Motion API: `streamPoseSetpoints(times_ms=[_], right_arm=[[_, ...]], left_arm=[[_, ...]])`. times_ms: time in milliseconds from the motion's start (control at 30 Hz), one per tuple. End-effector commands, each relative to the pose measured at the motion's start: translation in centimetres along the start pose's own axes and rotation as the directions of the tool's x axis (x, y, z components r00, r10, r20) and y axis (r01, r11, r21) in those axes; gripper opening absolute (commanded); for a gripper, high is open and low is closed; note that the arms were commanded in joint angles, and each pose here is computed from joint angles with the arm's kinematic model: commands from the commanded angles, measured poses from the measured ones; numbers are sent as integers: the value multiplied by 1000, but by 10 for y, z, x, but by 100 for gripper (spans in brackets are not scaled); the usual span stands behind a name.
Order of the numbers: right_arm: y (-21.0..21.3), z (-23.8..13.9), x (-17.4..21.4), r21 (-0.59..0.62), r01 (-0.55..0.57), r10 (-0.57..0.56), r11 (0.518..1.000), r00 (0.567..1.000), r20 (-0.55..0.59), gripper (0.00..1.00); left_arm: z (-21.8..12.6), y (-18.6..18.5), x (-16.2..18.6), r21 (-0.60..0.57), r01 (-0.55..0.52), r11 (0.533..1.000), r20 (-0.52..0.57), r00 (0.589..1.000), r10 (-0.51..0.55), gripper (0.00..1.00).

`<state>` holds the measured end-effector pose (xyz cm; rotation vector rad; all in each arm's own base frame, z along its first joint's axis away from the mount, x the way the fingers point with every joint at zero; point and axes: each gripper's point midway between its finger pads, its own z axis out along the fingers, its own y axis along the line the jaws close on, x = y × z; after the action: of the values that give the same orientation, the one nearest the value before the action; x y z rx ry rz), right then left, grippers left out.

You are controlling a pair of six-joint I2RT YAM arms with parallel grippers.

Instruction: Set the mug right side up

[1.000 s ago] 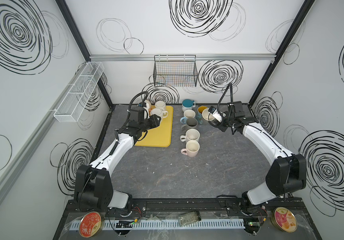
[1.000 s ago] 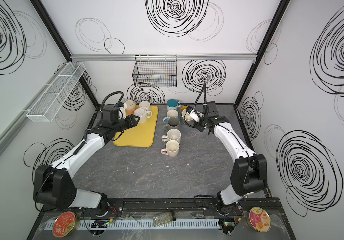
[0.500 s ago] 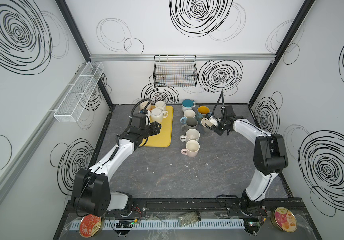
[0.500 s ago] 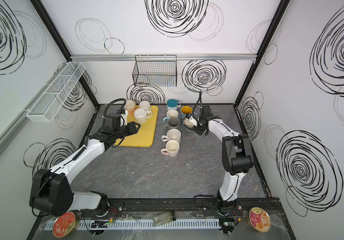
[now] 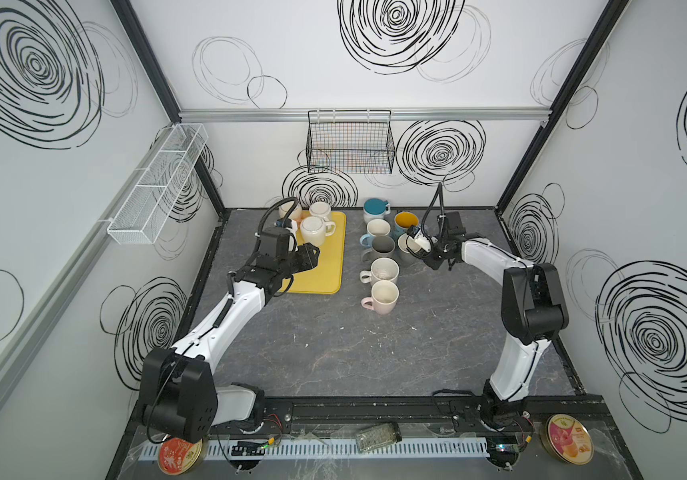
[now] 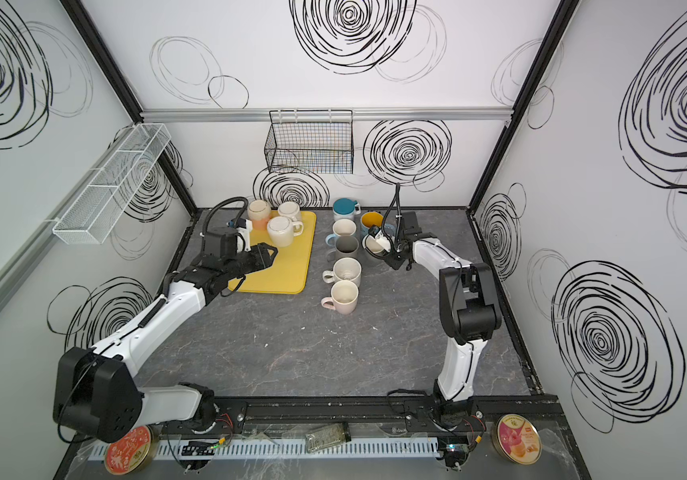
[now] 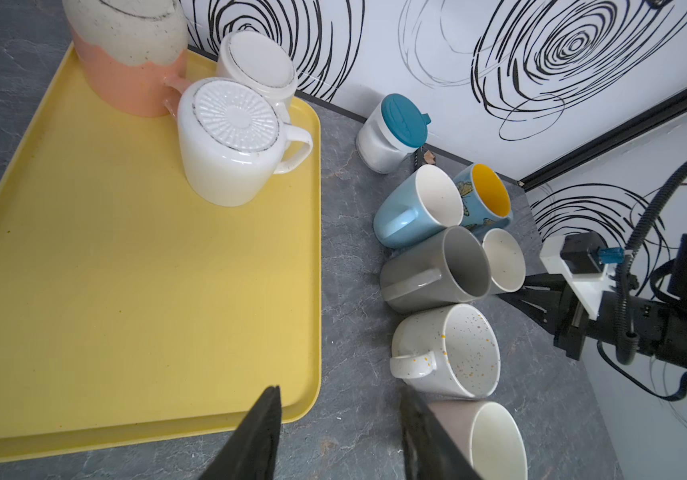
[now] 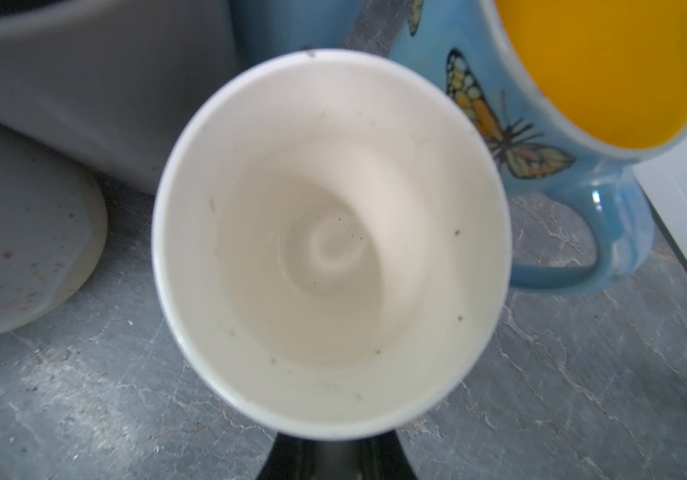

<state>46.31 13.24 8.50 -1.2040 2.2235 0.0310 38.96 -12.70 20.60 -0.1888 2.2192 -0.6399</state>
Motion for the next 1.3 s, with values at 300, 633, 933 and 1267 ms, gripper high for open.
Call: streamPoseSetpoints(times_ms=[300, 633, 933, 1267], right_arm=[[-23, -19, -31, 52, -10, 9, 999, 1000, 30, 45], [-31, -73, -53, 147, -9, -5, 989, 996, 94, 49], [-20, -112, -103, 99, -173, 127, 980, 926, 355, 55], [40, -91, -161, -195, -257, 321, 946, 812, 487, 54]], left_arm=[[11, 10, -3, -25, -18, 1000, -9, 1000, 18, 50], [26, 21, -52, -172, -115, 978, 37, 992, 123, 55], [90, 52, -105, -253, -146, 956, 99, 979, 176, 60], [161, 66, -127, -180, -148, 972, 40, 987, 158, 59]])
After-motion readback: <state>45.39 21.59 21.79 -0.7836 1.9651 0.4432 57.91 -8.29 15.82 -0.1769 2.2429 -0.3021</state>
